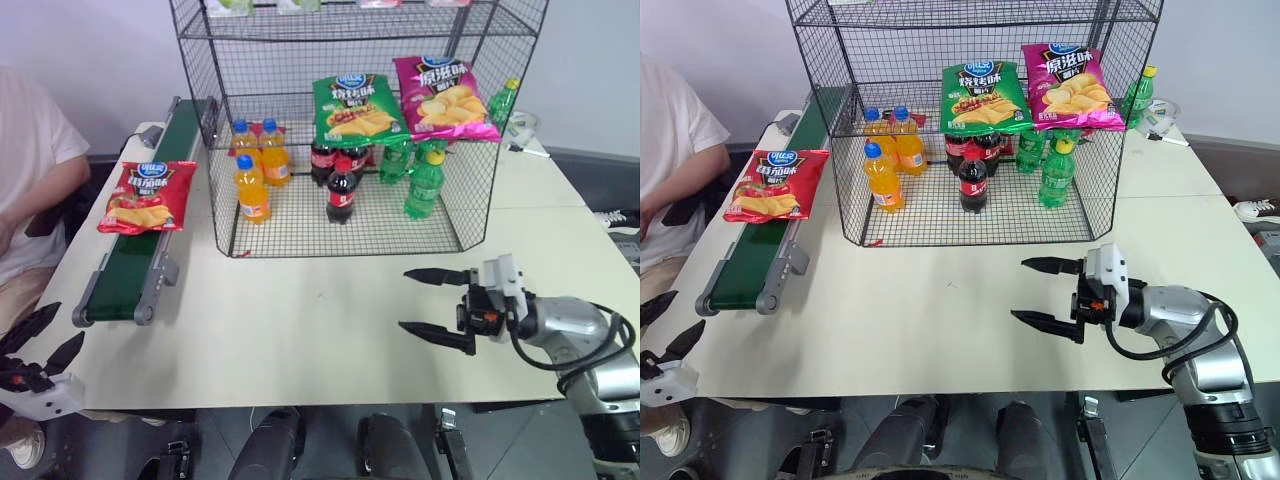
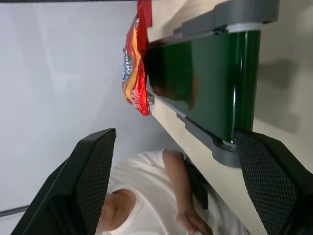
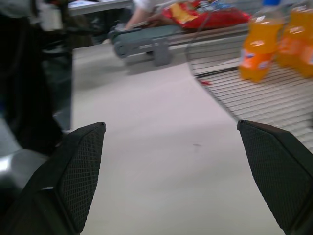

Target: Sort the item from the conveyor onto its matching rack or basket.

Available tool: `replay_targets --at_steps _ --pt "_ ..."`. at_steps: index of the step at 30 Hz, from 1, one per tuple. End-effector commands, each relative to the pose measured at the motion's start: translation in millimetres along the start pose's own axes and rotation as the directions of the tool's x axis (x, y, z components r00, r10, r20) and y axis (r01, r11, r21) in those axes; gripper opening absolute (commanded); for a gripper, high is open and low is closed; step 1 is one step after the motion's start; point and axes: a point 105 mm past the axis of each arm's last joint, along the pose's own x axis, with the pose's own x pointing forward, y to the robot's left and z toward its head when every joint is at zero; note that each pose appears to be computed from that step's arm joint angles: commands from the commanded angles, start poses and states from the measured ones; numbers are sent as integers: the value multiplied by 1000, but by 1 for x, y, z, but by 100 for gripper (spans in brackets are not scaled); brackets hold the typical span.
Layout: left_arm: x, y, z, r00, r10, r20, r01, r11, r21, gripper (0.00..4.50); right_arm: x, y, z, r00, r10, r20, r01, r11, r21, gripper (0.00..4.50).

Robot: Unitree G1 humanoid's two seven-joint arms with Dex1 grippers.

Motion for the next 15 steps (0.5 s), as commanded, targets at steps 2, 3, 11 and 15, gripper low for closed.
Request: replay_targets --at_steps 2,3,11,15 --pt "4 5 -1 1000 29 1 -29 999 25 396 3 2 10 1000 25 11 -24 999 -44 450" --pt "5 4 0 1000 30 2 -30 999 23 396 4 2 10 1000 22 12 -21 999 -43 450" --pt "14 0 6 999 38 15 -38 999 8 396 4 2 8 1000 25 1 -25 999 -42 450" --pt "17 -1 8 999 42 24 -42 999 8 396 4 0 8 1000 15 -1 -15 999 -45 450"
